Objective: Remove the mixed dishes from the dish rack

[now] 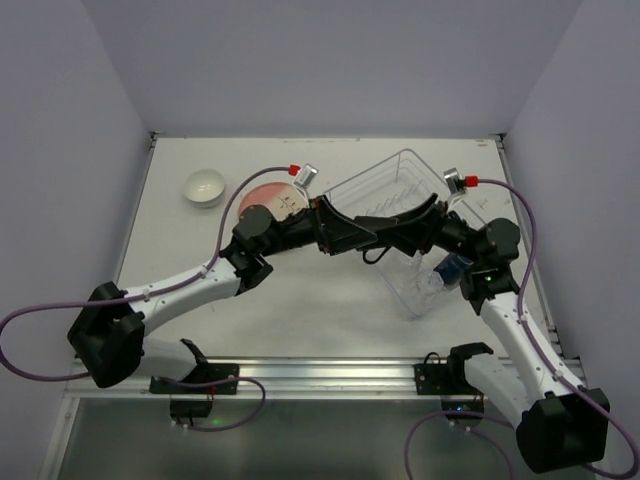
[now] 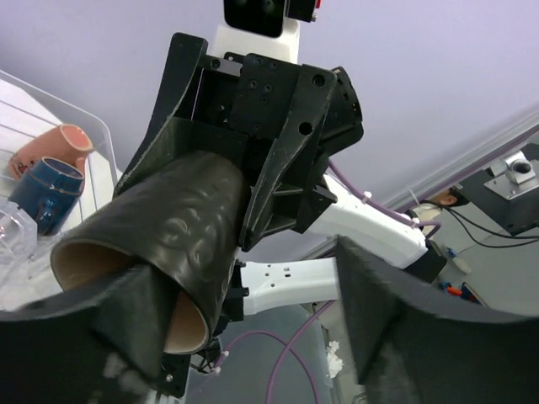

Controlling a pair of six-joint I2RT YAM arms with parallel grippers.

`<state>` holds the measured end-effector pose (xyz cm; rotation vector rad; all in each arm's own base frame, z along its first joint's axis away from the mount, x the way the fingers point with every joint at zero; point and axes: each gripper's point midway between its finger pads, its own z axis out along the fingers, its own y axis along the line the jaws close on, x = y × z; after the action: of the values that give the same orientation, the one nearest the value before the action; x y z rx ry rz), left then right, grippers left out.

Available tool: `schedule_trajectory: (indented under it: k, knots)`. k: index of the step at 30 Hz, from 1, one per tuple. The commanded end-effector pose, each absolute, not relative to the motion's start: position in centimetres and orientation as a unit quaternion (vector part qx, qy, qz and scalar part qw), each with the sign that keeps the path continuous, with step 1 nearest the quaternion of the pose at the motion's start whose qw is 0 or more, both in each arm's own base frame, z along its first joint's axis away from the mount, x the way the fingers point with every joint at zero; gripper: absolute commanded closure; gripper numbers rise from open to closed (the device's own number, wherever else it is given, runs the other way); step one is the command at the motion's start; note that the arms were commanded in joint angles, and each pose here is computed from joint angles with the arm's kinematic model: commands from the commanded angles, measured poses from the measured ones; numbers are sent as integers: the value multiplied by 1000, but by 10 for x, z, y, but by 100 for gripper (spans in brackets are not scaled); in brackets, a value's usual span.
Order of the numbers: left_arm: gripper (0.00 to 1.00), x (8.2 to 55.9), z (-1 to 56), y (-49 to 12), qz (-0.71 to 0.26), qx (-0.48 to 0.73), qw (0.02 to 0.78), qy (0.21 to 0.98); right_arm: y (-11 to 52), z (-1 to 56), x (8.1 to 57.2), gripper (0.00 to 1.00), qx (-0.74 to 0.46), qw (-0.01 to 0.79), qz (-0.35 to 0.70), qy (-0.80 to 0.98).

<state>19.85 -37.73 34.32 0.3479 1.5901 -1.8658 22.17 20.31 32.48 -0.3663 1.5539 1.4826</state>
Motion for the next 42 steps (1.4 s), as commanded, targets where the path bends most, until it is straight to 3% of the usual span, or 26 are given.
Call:
schedule_trajectory:
  k: [1,6,11,15,18,19,21,26,34,42]
  knots:
    - [30,196,368,-379,-731,132,347,573,202,340,220,100,-178,511,596,594]
    - [34,193,364,-378,-730,126,344,577,197,338,226,100,-163,529,583,595]
    - [96,193,363,-376,-727,125,350,578,198,334,223,100,-175,524,586,593]
    - [100,193,359,-374,-720,127,357,581,197,333,224,91,-173,523,585,595]
    - [100,197,354,-370,-695,129,378,599,192,334,226,31,-163,526,583,598]
    - [100,203,333,-370,-659,132,380,635,187,333,231,1,-146,532,576,603]
    - [100,218,336,-357,-609,112,423,662,168,322,246,1,-94,540,543,636]
    - [100,253,273,-295,-381,76,474,790,97,285,281,1,96,568,345,741]
    - [100,245,158,-273,-160,152,358,907,33,275,251,1,153,583,158,782]
    - [100,249,125,-305,-107,218,303,922,7,272,242,1,179,572,84,796]
